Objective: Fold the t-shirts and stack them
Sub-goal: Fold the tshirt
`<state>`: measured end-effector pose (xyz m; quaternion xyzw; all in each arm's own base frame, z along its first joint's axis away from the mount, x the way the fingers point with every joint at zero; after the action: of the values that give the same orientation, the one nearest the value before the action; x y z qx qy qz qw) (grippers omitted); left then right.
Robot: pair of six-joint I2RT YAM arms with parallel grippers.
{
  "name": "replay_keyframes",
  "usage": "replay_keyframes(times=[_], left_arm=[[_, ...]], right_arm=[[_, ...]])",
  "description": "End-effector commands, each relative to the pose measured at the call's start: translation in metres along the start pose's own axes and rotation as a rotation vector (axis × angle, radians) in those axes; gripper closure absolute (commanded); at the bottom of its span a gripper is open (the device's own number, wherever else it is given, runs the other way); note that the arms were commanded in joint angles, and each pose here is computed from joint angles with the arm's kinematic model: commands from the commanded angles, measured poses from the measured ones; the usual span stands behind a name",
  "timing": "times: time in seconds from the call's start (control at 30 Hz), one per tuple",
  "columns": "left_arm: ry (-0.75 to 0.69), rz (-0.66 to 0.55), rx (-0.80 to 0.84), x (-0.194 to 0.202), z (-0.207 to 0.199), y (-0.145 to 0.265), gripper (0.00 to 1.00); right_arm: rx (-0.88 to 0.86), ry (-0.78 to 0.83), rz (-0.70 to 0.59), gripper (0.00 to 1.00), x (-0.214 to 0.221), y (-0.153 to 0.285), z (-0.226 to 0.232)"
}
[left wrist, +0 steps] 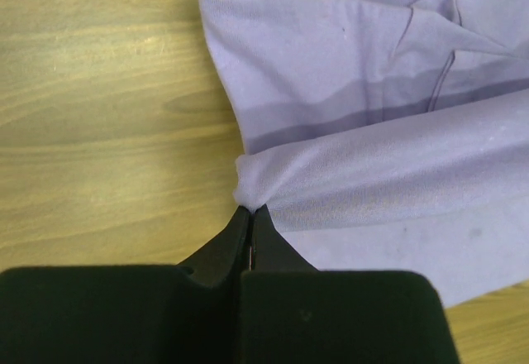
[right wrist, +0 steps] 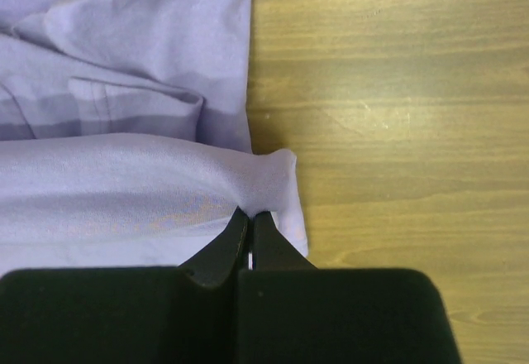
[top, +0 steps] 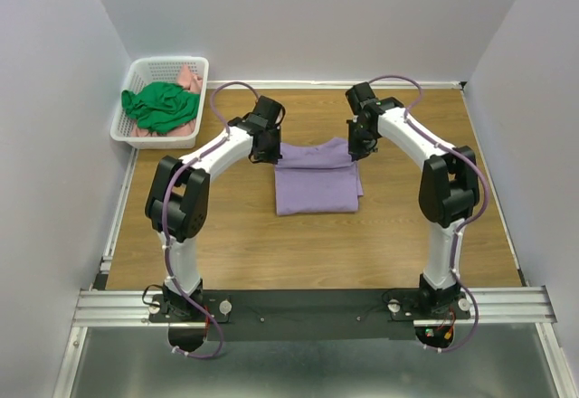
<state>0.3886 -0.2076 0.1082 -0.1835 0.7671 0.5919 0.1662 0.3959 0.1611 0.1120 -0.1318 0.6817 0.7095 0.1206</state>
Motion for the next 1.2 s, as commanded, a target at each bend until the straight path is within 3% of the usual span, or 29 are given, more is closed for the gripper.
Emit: replay_keyframes(times=[0.0, 0.1, 0.13, 0.2, 0.23, 0.27, 0.37, 0.4, 0.43, 0.57, 0.67, 0.7, 0.77, 0.9, 1.03, 1.17], left_arm=[[0.009, -0.064, -0.078, -0.02, 0.017, -0.012, 1.0], [0.009, -0.072, -0.077, -0.024, 0.017, -0.016, 1.0], [0.011, -0.078, -0.081, -0.025, 0.016, -0.016, 0.93], [0.02, -0.089, -0.089, -0.027, 0.018, -0.014, 0.84], [0.025, -0.099, -0.103, -0.027, 0.021, -0.012, 0.71], [0.024, -0.123, -0.092, -0.031, 0.018, -0.008, 0.62], [0.035, -0.192, -0.096, -0.044, 0.017, 0.02, 0.4], [0.039, -0.206, -0.102, -0.046, 0.017, 0.027, 0.36], [0.049, -0.227, -0.116, -0.049, 0.019, 0.035, 0.25], [0.088, -0.285, -0.079, -0.038, 0.015, 0.073, 0.25], [0.057, -0.247, -0.032, -0.004, -0.004, 0.071, 0.29], [0.049, -0.245, -0.009, 0.003, -0.01, 0.074, 0.32], [0.025, -0.197, 0.053, 0.03, -0.027, 0.061, 0.46], [0.032, -0.114, 0.1, 0.058, -0.036, 0.036, 0.57], [0.026, -0.137, 0.085, 0.053, -0.033, 0.02, 0.59], [0.034, -0.165, 0.116, 0.014, -0.032, 0.004, 0.6]], right_arm=[[0.065, -0.019, 0.007, 0.99, -0.002, -0.023, -0.021], [0.073, -0.038, -0.002, 0.99, -0.004, -0.027, -0.024], [0.076, -0.039, -0.003, 0.99, -0.004, -0.029, -0.024], [0.076, -0.042, -0.003, 0.87, -0.005, -0.03, -0.025], [0.074, -0.042, -0.01, 0.81, -0.006, -0.026, -0.025], [0.069, -0.044, -0.019, 0.68, -0.007, -0.023, -0.024], [0.031, -0.032, -0.081, 0.49, -0.017, -0.001, -0.02], [0.024, -0.026, -0.105, 0.46, -0.02, 0.007, -0.018], [0.014, -0.021, -0.13, 0.45, -0.023, 0.015, -0.017], [-0.077, 0.04, -0.248, 0.44, -0.029, 0.058, -0.002], [-0.224, 0.091, -0.217, 0.45, -0.008, 0.057, 0.019], [-0.269, 0.1, -0.236, 0.46, -0.009, 0.059, 0.027], [-0.353, 0.136, -0.189, 0.51, 0.006, 0.048, 0.043], [-0.375, 0.168, -0.181, 0.59, 0.005, 0.03, 0.049], [-0.354, 0.202, -0.172, 0.63, -0.01, 0.003, 0.053], [-0.342, 0.184, -0.16, 0.65, -0.038, -0.036, 0.047]])
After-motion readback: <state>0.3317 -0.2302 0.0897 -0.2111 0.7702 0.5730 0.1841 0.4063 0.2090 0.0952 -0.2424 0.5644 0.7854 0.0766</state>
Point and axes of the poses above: each gripper's point midway between its finger pads, its own y axis back along the fingers, its own z axis along the line the jaws close on, x = y × z, the point moved 3 cm from there along y, back along the fingers, and after that the axes turned 4 degrees about y, right-handed, at the moved point
